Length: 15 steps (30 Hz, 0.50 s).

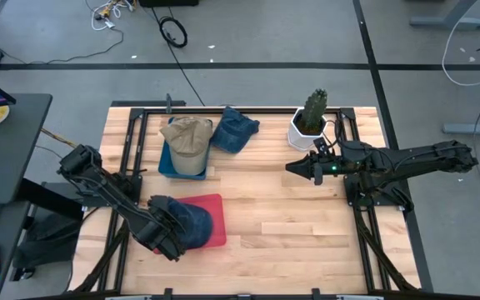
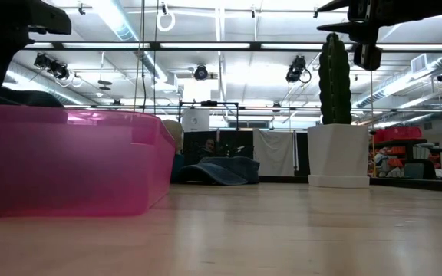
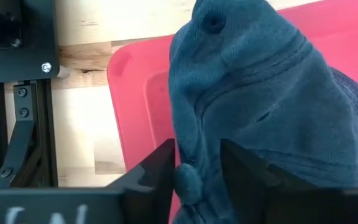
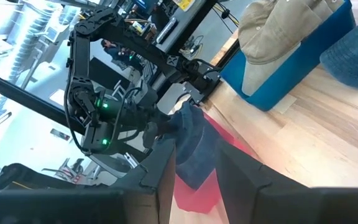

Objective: Pick & Place hat
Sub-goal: Put the bottom blue cap into the pink bin, then put the blue cap into the pink bin

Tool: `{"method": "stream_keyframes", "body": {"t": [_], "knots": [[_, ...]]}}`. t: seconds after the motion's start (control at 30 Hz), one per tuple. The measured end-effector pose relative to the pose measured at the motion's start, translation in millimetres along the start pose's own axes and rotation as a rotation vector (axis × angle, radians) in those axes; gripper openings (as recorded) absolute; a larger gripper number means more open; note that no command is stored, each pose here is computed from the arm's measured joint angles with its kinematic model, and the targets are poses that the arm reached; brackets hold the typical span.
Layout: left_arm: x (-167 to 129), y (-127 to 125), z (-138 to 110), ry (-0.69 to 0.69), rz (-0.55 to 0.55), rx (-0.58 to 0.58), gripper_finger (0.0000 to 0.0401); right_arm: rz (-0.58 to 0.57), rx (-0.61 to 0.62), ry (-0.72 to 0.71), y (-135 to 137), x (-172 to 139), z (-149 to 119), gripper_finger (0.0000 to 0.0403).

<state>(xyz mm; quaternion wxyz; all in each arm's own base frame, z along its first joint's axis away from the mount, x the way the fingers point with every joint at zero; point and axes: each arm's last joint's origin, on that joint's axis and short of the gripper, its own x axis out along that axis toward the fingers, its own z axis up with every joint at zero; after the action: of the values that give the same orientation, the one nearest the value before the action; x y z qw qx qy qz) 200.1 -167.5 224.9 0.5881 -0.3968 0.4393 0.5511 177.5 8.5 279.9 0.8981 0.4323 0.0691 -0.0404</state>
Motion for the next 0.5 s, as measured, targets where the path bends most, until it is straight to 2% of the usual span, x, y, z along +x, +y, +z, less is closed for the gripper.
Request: {"method": "stream_keyframes", "body": {"t": [0.17,0.37,0.5], "knots": [[-11,-3,0,0.039,-0.029,0.025,0.0189,-0.002,0.0,0.002,0,0,0,0.0123],[-46,-9,6,0.031,-0.126,0.216,0.0262,0.001,0.0,0.006,0,0,0,0.0146],[-67,-10,13,0.011,-0.157,0.358,0.0296,0.005,0.0,0.012,0,0,0,0.0159]]}}
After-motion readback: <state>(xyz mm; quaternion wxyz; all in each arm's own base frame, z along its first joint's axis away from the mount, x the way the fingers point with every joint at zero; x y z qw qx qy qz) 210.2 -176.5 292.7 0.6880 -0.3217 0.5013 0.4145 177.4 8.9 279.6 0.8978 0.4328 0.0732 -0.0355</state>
